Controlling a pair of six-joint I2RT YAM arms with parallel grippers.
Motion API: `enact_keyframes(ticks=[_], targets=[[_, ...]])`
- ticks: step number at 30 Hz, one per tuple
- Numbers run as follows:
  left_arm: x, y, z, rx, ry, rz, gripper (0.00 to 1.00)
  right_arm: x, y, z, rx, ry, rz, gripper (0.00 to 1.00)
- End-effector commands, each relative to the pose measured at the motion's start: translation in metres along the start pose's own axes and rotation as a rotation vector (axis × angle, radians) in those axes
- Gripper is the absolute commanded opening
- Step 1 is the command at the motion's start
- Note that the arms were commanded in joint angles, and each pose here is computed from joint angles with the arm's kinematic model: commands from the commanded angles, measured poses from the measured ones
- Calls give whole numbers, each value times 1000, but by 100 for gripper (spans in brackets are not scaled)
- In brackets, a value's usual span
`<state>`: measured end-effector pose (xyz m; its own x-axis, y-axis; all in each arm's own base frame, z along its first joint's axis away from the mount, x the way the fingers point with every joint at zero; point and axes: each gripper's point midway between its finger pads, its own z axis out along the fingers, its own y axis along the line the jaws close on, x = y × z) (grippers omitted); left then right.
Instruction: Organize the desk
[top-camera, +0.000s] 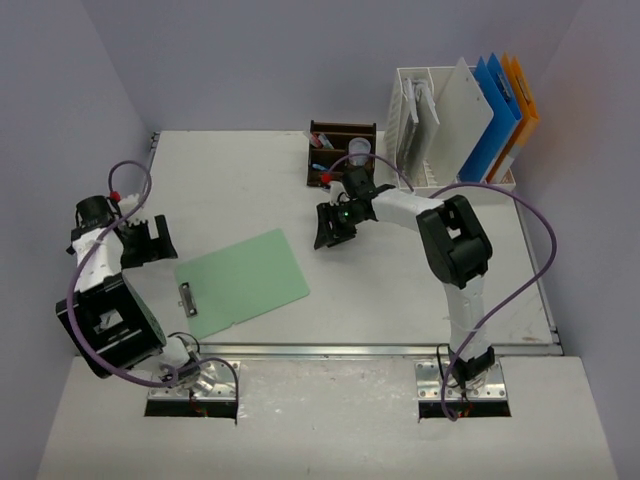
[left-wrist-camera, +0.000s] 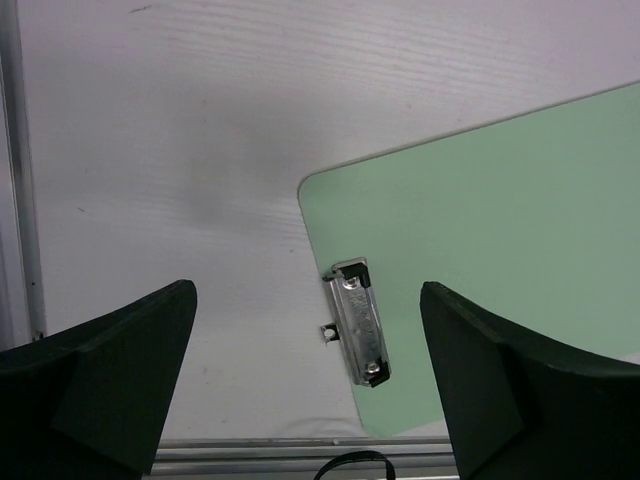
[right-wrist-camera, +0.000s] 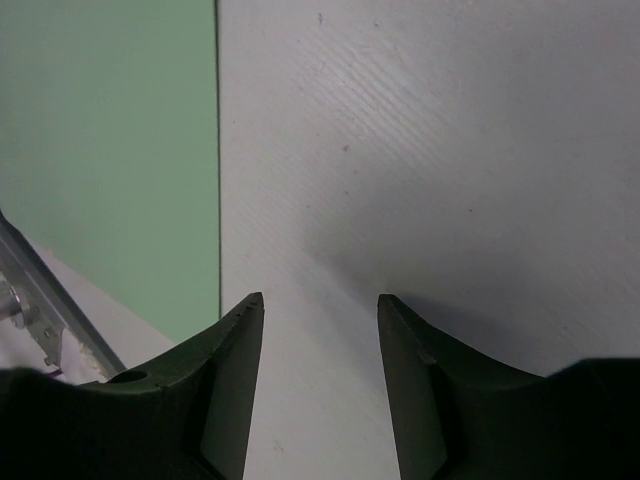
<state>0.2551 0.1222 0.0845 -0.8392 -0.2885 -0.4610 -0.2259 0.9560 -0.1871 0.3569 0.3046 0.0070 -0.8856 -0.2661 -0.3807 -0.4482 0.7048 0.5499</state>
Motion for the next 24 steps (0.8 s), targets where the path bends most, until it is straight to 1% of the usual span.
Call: enact_keyframes(ticks=[1,3,5,7,10,14,24], targets=[[8,-2,7,-99,90,60,87,-27,11,-26,49,-119,-66,50],[17,0,16,-116,154,41,81,-27,10,-30,63,-124,-73,50],[30,4,27,-130,229,3,78,-28,10,-34,75,-132,-82,50],[37,9,31,-152,262,-2,77,-29,11,-37,80,-138,-93,50],[49,13,39,-163,323,-6,77,-30,9,-38,90,-142,-99,50],[59,8,44,-149,383,18,79,-34,5,-33,91,-137,-99,50],[69,-10,56,-112,445,85,82,-39,2,-23,83,-122,-96,50]])
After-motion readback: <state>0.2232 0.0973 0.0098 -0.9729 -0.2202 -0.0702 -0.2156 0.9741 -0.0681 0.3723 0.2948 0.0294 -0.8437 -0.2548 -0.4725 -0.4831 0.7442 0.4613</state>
